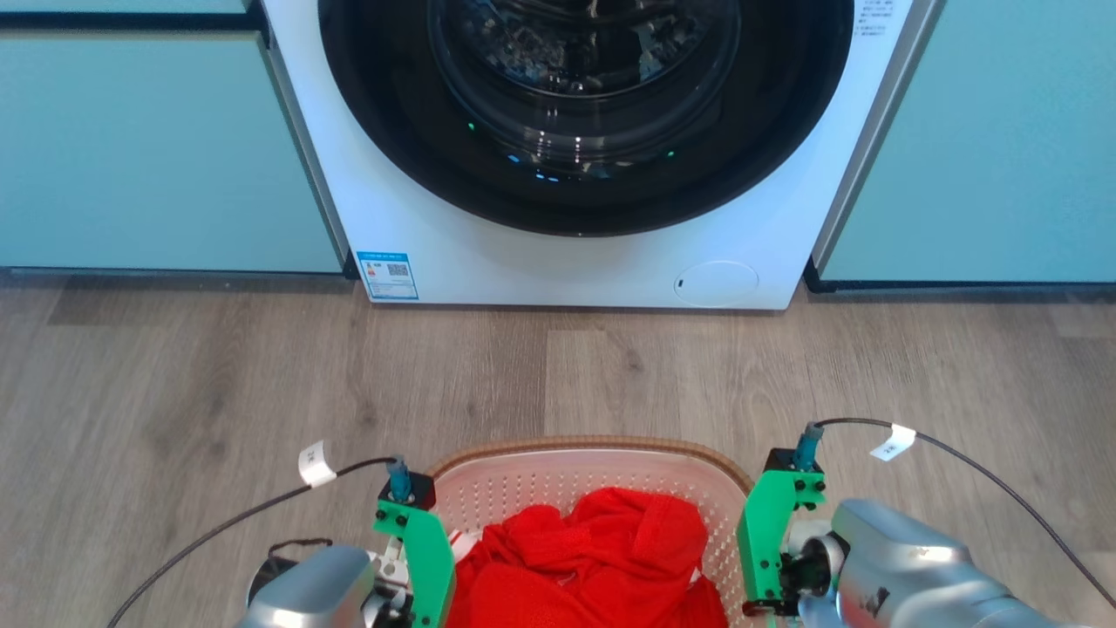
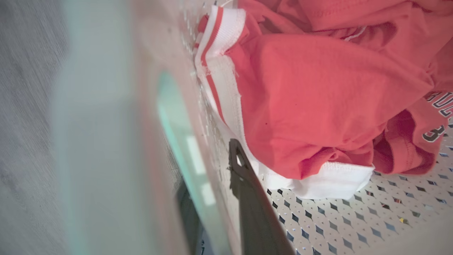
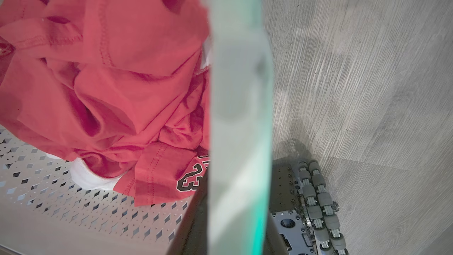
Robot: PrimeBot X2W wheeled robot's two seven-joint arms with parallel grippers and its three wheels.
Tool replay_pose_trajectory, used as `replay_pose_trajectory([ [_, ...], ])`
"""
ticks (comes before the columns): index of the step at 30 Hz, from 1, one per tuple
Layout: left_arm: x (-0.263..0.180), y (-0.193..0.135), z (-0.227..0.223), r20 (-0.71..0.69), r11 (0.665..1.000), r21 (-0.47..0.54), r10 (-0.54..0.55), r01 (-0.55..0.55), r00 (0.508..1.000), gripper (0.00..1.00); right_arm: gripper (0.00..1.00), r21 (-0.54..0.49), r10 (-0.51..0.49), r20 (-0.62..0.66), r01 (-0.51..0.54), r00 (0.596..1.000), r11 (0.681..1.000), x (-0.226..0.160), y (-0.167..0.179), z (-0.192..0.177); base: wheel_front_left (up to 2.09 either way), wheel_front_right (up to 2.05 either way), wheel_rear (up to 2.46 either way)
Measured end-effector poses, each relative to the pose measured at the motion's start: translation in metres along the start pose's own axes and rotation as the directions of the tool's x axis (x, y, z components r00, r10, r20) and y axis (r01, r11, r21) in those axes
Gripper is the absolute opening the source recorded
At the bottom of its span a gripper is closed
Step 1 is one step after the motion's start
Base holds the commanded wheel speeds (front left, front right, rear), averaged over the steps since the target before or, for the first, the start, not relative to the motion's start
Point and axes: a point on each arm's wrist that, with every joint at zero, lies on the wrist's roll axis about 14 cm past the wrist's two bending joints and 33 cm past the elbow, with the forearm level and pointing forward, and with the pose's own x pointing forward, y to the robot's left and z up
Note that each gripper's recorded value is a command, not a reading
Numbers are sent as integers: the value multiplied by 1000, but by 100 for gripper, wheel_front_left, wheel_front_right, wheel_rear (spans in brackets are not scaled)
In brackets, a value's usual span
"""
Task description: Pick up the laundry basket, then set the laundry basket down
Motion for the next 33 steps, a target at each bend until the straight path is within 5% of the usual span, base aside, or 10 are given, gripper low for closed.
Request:
replay_pose_trajectory([
  [33,-8,3,0,17,1000,-29,7,-6,1000,0,0,-56,0,32,2,999,998,-6,10,6,0,0,0],
])
